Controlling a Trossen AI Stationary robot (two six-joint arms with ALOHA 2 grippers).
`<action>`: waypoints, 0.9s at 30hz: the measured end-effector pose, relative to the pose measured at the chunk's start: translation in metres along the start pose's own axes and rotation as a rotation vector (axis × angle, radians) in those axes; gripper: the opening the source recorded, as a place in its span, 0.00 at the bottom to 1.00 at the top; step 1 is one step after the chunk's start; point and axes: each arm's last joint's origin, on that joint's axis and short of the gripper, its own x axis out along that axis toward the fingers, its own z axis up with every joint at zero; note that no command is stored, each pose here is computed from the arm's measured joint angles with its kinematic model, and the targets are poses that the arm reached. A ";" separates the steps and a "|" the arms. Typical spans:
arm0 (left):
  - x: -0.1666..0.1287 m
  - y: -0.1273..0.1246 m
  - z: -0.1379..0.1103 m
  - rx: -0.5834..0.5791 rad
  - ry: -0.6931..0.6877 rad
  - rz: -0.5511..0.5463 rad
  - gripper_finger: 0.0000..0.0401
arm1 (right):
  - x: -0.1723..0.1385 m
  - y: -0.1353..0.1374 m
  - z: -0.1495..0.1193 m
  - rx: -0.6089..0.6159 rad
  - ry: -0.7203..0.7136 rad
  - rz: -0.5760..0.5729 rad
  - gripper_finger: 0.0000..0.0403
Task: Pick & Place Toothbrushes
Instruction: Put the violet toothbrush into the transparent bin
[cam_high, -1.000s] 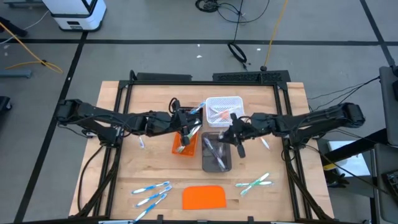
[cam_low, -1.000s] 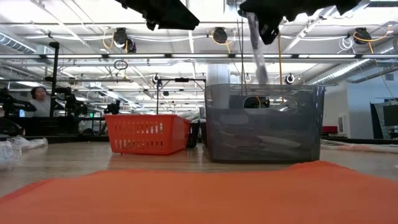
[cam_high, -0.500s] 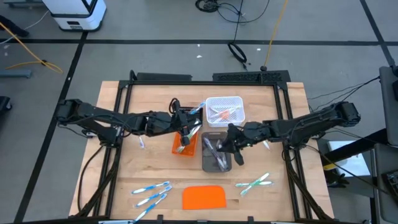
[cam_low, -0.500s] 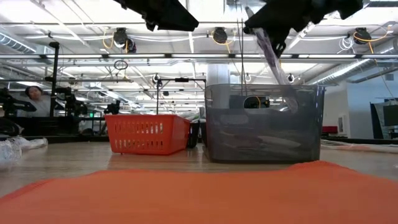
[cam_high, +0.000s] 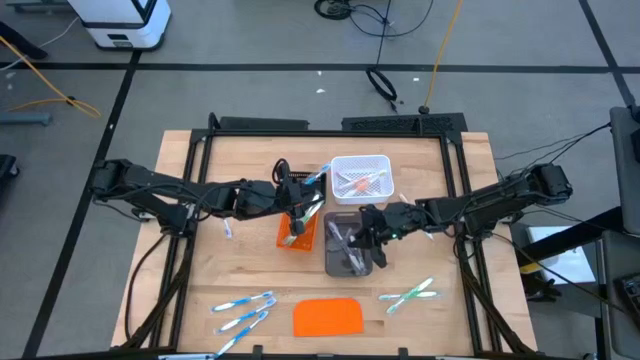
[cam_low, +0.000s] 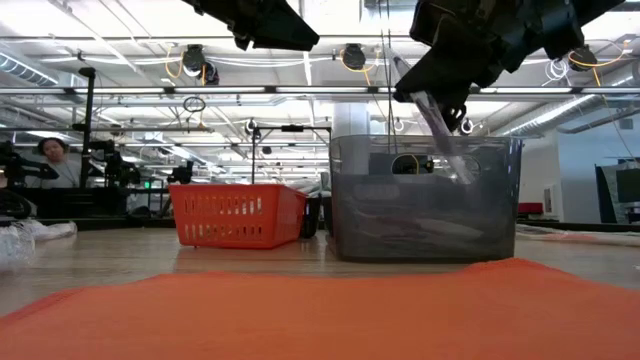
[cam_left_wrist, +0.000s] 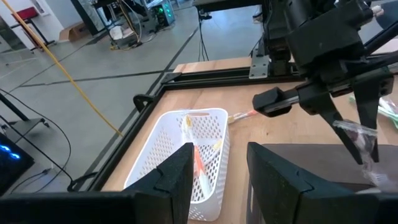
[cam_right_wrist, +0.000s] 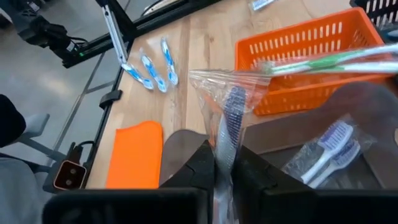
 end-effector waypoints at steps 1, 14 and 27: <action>0.000 0.000 0.000 0.000 0.000 0.000 0.38 | 0.000 -0.001 -0.001 -0.001 0.004 -0.002 0.06; 0.000 0.000 -0.002 -0.014 0.020 -0.003 0.38 | -0.001 -0.010 -0.009 -0.036 0.024 -0.035 0.20; 0.000 0.000 -0.002 -0.017 0.020 -0.003 0.38 | -0.002 -0.016 -0.002 -0.087 -0.026 -0.040 0.45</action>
